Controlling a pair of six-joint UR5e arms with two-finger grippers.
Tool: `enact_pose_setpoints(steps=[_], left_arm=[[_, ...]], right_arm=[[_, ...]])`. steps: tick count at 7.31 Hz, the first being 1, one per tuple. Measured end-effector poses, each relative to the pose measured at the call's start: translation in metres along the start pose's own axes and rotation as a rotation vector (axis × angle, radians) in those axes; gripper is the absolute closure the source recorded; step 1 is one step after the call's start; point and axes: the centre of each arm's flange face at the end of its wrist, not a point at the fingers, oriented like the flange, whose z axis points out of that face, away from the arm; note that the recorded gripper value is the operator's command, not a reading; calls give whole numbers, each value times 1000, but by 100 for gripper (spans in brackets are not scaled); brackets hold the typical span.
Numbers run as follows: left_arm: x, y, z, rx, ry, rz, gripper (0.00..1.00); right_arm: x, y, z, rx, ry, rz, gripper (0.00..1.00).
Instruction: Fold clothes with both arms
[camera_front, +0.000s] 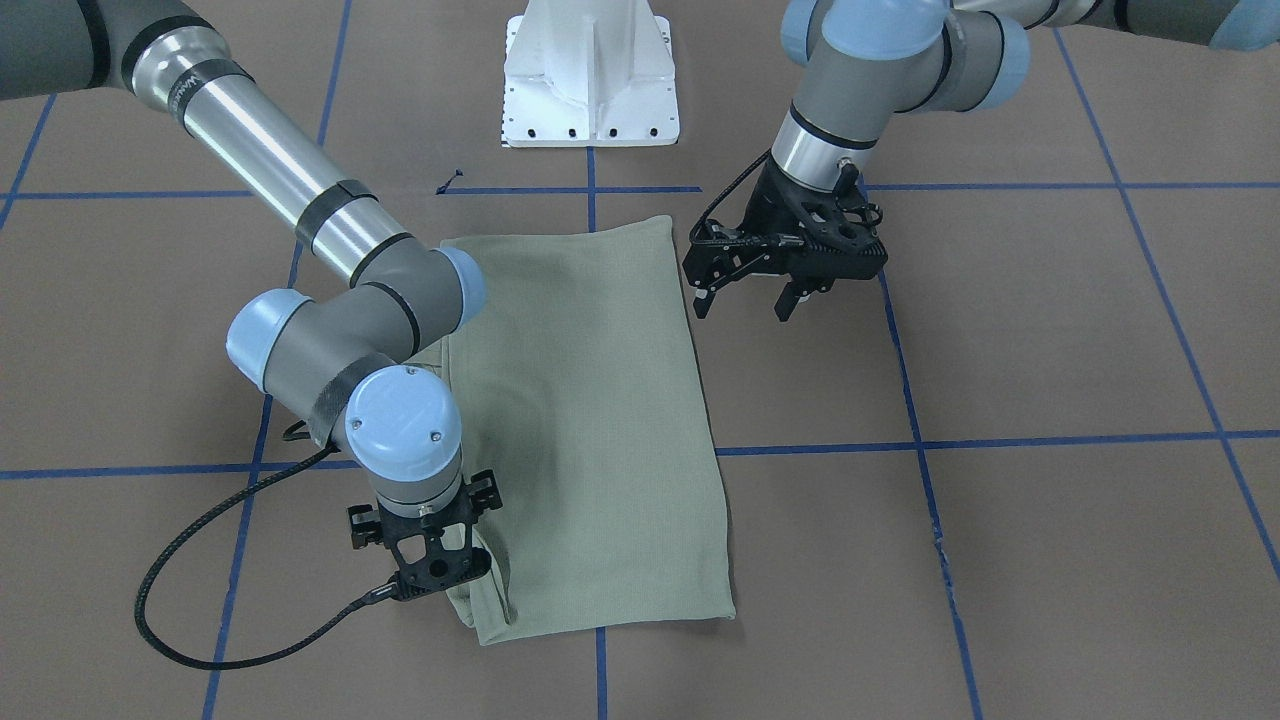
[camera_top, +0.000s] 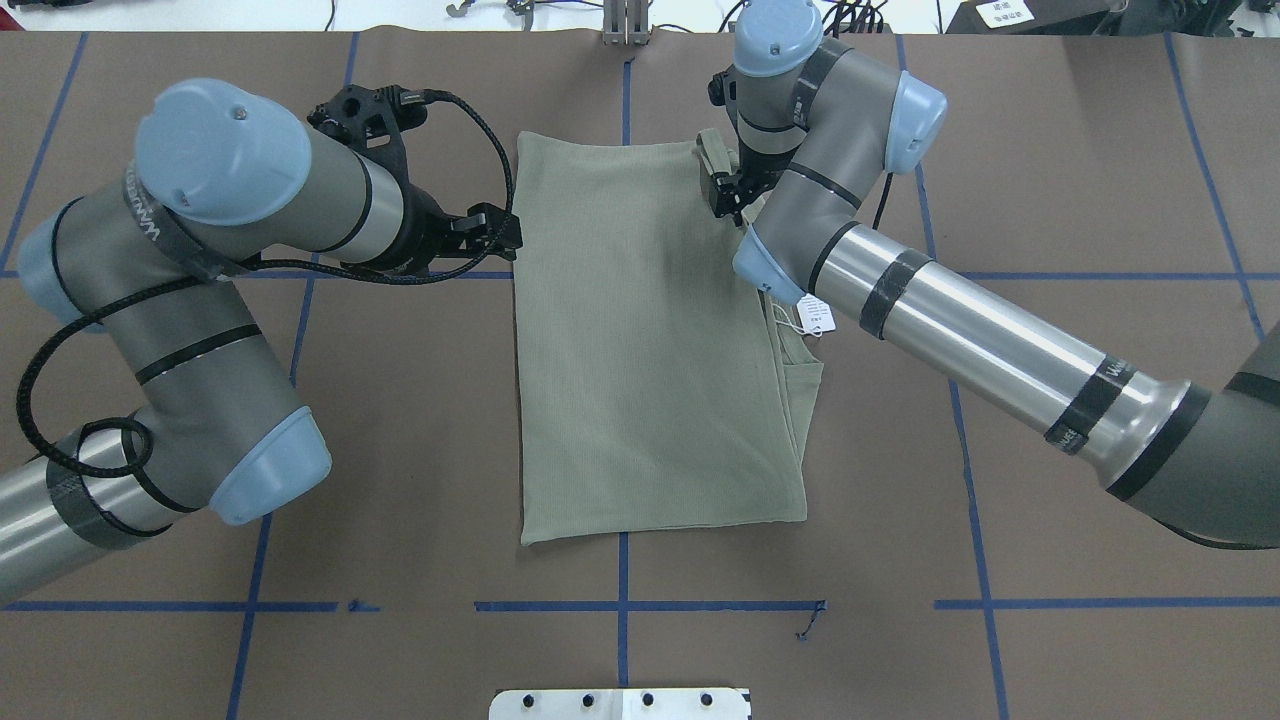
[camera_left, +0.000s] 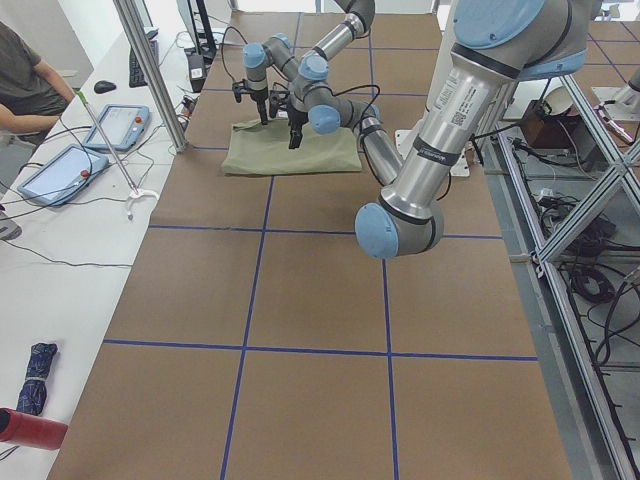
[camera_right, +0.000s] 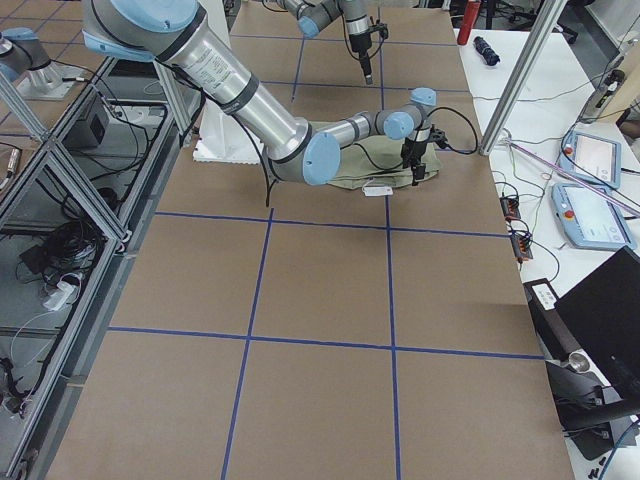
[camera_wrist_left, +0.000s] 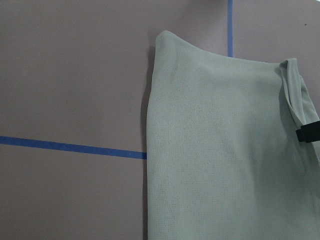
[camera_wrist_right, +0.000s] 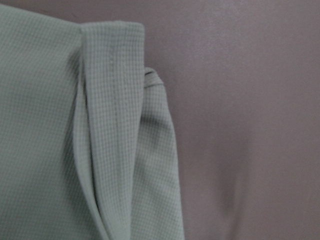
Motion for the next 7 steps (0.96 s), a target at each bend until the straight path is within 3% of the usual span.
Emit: enact_pose_setpoints(steps=[3, 7], left_arm=[[2, 0, -1, 1, 4, 3, 0], [0, 0, 0, -3, 3, 2, 0]], right_arm=[[35, -3, 4, 2, 8, -12, 0], [15, -21, -54, 46, -94, 8, 0]])
